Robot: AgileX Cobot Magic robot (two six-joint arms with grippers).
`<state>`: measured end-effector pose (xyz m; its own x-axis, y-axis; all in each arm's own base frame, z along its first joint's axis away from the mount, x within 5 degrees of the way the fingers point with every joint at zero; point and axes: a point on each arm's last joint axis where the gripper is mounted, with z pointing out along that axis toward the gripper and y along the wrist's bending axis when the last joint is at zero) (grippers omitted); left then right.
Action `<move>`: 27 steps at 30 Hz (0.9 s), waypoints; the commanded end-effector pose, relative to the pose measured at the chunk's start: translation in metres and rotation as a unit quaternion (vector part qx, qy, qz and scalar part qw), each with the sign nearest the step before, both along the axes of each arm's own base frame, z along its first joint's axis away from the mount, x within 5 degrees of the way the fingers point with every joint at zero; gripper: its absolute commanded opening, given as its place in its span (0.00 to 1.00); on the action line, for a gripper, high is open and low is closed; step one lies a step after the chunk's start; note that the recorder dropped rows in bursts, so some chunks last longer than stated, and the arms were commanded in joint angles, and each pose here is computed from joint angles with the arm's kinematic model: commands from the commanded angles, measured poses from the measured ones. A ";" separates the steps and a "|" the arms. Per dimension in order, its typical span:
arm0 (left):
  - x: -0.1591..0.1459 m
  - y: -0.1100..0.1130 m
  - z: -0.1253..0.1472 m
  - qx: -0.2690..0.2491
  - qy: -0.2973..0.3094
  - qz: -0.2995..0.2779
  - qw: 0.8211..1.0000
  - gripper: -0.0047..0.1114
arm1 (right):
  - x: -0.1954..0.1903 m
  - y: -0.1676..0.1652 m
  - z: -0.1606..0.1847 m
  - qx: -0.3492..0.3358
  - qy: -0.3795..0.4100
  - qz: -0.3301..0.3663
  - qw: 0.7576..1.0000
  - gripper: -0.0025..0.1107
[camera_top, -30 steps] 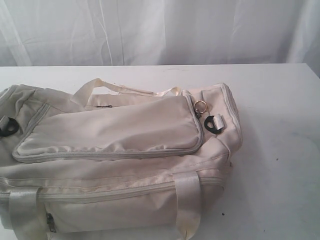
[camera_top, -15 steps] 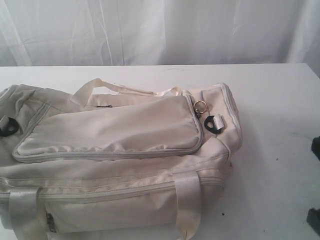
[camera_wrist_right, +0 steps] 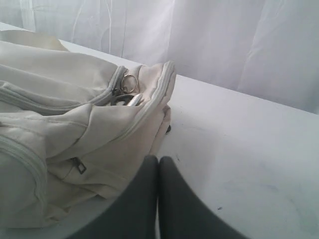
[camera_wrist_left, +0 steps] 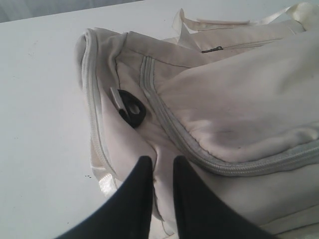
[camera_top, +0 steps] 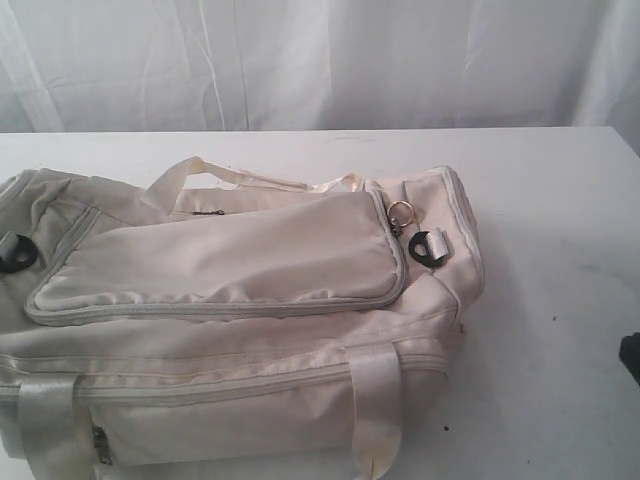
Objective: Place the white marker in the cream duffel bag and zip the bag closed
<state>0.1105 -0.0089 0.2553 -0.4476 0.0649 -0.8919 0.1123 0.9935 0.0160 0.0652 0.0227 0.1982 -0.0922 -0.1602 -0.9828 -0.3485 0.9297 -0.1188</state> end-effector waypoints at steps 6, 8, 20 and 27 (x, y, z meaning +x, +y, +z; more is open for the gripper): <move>-0.002 0.000 -0.001 -0.007 0.003 0.002 1.000 0.23 | -0.008 -0.004 -0.004 -0.005 0.000 -0.007 1.000 0.02; -0.002 0.000 -0.001 -0.007 0.003 0.002 1.000 0.23 | -0.009 -0.005 -0.004 -0.004 -0.004 -0.007 1.000 0.02; -0.002 0.000 -0.001 -0.007 0.003 0.002 1.000 0.23 | -0.010 -0.003 -0.004 0.046 0.009 -0.005 0.999 0.02; -0.002 0.000 -0.001 -0.007 0.003 0.002 1.000 0.23 | -0.010 -0.003 -0.004 0.046 0.009 -0.005 0.999 0.02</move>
<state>0.1105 -0.0089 0.2553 -0.4476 0.0649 -0.8919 0.1123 0.9935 0.0160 0.0550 0.0197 0.1959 -0.1140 -0.0670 -0.9912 -0.3453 0.9382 -0.0237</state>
